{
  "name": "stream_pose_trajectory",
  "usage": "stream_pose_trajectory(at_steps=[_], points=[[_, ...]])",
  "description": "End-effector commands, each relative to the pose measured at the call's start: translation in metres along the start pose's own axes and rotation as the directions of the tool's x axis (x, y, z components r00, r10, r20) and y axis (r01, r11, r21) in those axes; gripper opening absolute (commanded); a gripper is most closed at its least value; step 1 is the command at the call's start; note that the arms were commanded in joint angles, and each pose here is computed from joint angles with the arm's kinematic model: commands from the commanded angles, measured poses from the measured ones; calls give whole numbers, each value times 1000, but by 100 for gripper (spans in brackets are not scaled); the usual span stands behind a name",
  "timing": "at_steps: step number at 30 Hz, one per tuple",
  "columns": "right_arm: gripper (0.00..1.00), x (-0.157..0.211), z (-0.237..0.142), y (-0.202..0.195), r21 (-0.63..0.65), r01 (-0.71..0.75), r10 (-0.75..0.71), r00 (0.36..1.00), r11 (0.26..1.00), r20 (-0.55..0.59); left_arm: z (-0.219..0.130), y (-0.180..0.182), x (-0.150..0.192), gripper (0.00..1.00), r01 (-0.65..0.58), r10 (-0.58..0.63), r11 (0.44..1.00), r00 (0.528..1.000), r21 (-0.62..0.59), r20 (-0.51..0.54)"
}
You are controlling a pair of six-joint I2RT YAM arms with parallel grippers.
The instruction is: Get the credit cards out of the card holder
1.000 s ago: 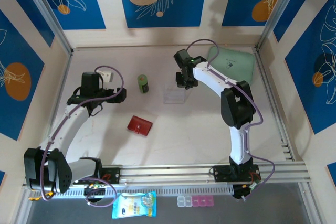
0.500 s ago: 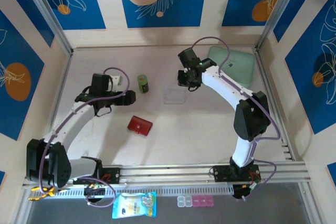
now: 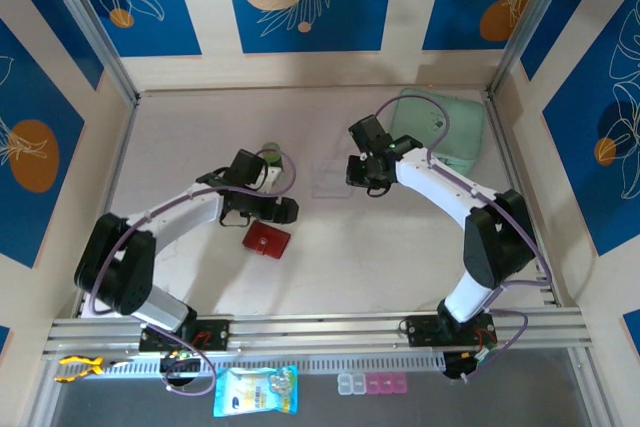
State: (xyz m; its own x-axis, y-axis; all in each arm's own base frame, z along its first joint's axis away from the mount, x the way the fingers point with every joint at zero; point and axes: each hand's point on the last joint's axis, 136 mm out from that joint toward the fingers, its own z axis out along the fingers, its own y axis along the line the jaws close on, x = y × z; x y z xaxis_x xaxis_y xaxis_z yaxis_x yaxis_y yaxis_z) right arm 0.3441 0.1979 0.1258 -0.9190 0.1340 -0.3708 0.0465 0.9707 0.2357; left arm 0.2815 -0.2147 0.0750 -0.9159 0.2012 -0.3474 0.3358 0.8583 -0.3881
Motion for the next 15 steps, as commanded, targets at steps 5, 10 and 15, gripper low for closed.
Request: stream_pose_trajectory(at_steps=[5,10,15], points=[[31,7,-13,0,-35,-28,29,999,999,31,24,0,12,91,-30,35,999,992,43,-118],[32,17,-15,-9,-22,-39,40,999,999,36,23,12,23,93,-28,24,999,985,-24,-172],[34,24,-18,-16,-14,-47,48,998,999,38,15,17,38,95,-10,0,999,983,-49,-186]])
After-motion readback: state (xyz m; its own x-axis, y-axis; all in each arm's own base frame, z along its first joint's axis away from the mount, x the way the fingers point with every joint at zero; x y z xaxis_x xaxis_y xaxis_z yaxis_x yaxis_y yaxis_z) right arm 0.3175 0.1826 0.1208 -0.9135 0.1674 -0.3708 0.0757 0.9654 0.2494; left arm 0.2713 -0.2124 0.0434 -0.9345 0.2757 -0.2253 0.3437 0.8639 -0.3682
